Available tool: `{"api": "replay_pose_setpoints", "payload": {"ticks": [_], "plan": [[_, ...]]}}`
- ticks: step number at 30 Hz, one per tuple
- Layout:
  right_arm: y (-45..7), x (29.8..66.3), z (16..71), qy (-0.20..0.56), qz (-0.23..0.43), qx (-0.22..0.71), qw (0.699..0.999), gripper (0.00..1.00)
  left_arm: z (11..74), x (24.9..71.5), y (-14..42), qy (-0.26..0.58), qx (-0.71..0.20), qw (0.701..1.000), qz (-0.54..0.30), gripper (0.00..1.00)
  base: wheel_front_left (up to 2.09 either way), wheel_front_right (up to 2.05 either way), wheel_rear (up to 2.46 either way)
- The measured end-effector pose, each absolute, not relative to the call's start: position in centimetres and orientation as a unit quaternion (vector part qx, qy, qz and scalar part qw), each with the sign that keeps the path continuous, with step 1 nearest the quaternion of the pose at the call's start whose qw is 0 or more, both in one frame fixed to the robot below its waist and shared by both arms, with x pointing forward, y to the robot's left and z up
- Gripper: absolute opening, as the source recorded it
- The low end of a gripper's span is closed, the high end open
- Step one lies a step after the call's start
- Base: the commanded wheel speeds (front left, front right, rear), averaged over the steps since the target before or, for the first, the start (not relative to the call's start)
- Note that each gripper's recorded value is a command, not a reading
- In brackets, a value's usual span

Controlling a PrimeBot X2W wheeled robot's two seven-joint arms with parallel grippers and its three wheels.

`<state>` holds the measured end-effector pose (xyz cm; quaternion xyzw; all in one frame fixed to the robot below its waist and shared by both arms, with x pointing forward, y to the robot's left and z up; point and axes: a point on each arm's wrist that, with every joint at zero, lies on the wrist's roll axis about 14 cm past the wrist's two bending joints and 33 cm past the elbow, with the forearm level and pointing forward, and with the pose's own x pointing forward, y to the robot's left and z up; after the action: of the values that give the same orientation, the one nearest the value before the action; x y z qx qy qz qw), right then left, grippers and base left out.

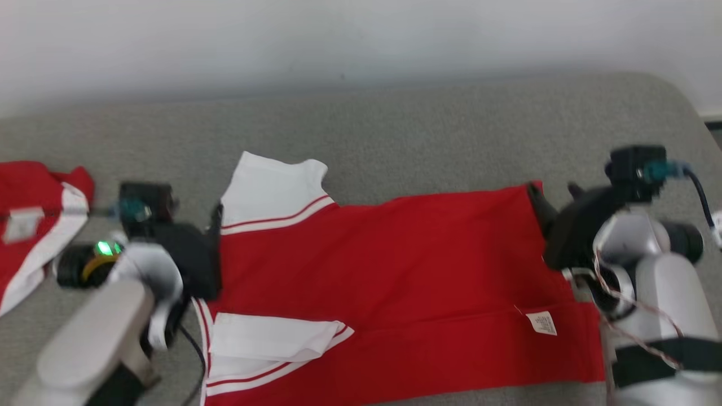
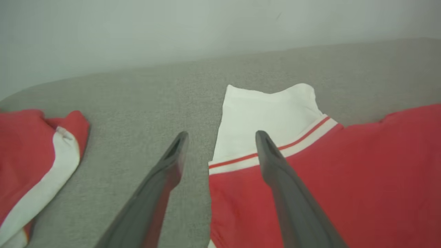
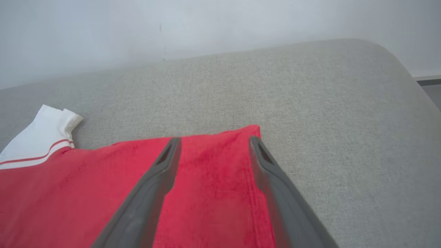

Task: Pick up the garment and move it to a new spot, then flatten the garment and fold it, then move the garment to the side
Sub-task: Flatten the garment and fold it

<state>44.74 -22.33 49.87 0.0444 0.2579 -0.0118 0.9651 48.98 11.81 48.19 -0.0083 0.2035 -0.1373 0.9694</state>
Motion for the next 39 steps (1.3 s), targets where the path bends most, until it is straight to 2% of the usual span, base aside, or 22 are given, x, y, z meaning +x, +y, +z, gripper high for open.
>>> {"api": "replay_pose_setpoints", "payload": {"ticks": [4, 9, 16, 23, 24, 26, 27, 28, 30, 39], "plan": [[-21.4, 48.5, 50.9, 0.236, 0.005, 0.037, 0.971, 1.0, 48.0, 53.6, 11.8, 0.215, 0.015, 0.967, -0.138, 1.0, 0.0, 0.0, 0.0], [-20.6, 50.8, 49.1, 0.247, 0.021, 0.027, 0.968, 1.0, 45.7, 57.4, 10.9, 0.248, 0.049, 0.956, -0.15, 1.0, 0.0, 0.0, 0.0], [-22.4, 51.4, 46.1, 0.274, 0.003, 0.022, 0.962, 1.0, 41.5, 60.6, 9.2, 0.299, 0.051, 0.94, -0.154, 1.0, 0.0, 0.0, 0.0], [-24.9, 50.6, 43.6, 0.301, -0.025, 0.017, 0.953, 1.0, 38.7, 62.0, 8.9, 0.33, 0.057, 0.931, -0.144, 1.0, 0.0, 0.0, 0.0], [-25.0, 50.5, 43.3, 0.304, -0.026, 0.017, 0.952, 1.0, 38.4, 62.1, 8.9, 0.333, 0.057, 0.93, -0.144, 0.95, 0.0, 0.0, 0.0], [-25.1, 50.4, 43.0, 0.307, -0.027, 0.015, 0.951, 1.0, 38.3, 62.3, 8.9, 0.336, 0.053, 0.93, -0.142, 0.72, 0.0, 0.0, 0.0], [-25.1, 50.4, 42.9, 0.309, -0.027, 0.014, 0.951, 1.0, 38.3, 62.3, 8.9, 0.338, 0.053, 0.929, -0.141, 0.49, 0.0, 0.0, 0.0], [-25.1, 50.4, 42.8, 0.31, -0.026, 0.013, 0.95, 1.0, 38.2, 62.3, 9.0, 0.341, 0.053, 0.928, -0.14, 0.39, 0.0, 0.0, 0.0], [-25.0, 50.7, 42.9, 0.312, -0.025, 0.01, 0.95, 1.0, 38.0, 62.3, 9.1, 0.345, 0.049, 0.927, -0.138, 0.0, 0.0, 0.0, 0.0], [-26.9, 51.2, 42.6, 0.359, -0.043, -0.023, 0.932, 1.0, 37.9, 62.4, 8.9, 0.36, 0.023, 0.922, -0.141, 0.0, 0.0, 0.0, 0.0]]}}
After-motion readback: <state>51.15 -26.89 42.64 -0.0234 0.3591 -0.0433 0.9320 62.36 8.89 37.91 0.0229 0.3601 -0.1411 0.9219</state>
